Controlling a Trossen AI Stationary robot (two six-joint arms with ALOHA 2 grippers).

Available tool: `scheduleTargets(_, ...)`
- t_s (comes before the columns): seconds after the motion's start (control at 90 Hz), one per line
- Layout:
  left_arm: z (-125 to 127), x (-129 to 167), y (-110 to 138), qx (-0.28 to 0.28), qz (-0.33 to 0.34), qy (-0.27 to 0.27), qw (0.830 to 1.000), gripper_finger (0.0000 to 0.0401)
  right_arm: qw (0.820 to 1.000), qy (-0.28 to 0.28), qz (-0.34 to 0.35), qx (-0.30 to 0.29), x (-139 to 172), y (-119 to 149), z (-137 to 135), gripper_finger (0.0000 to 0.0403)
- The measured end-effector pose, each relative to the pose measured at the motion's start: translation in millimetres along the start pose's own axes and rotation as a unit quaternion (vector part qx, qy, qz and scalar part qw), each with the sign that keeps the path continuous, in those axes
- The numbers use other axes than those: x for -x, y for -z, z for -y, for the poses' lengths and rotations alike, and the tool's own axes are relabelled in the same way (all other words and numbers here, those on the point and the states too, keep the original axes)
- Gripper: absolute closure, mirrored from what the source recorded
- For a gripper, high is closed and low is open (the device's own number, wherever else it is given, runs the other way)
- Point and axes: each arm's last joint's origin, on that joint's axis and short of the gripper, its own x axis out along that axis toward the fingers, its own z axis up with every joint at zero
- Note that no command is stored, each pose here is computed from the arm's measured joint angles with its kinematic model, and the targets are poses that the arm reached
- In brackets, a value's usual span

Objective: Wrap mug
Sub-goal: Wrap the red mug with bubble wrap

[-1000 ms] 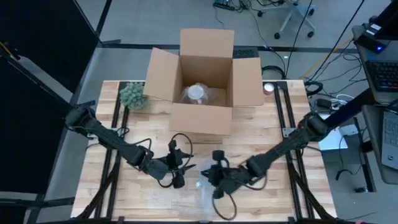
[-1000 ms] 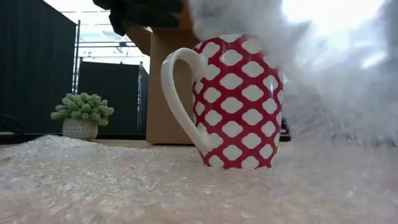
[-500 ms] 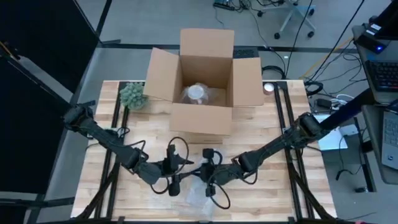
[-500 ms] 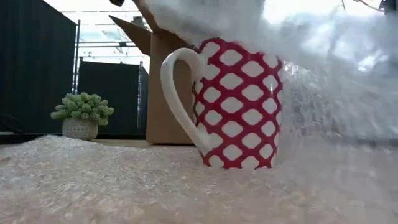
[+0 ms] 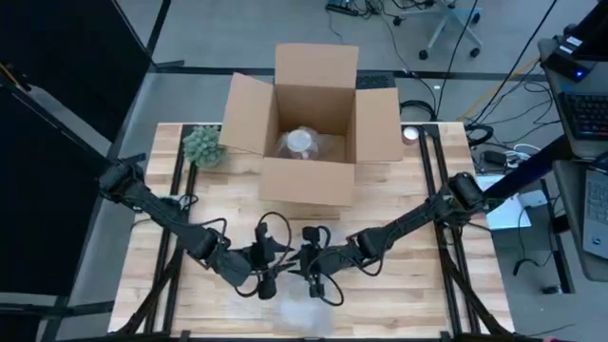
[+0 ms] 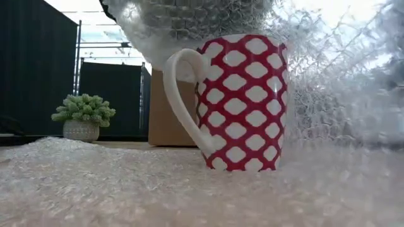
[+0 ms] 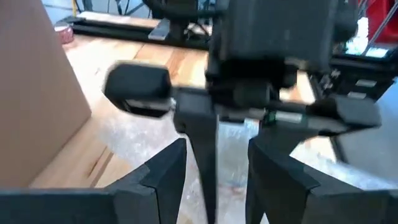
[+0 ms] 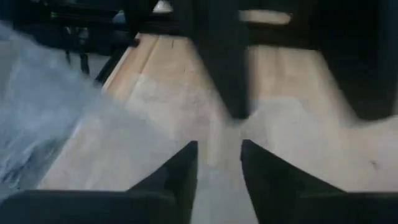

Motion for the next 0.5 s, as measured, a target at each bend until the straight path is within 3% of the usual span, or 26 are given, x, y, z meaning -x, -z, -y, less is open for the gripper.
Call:
scheduleTargets(0.178,0,5,3,-0.014,-0.053,0.069,0.996,0.024,1.0,0.014,0.003,-0.016,-1,-3,11,0.0203)
scheduleTargets(0.356,-3,12,-1,-0.012,-0.053,0.072,0.996,0.024,0.999,0.015,0.023,0.045,11,-18,14,0.0175)
scheduleTargets(0.5,-5,16,-3,-0.013,-0.056,0.074,0.996,0.024,0.999,0.015,0.051,0.01,27,-36,18,0.0172)
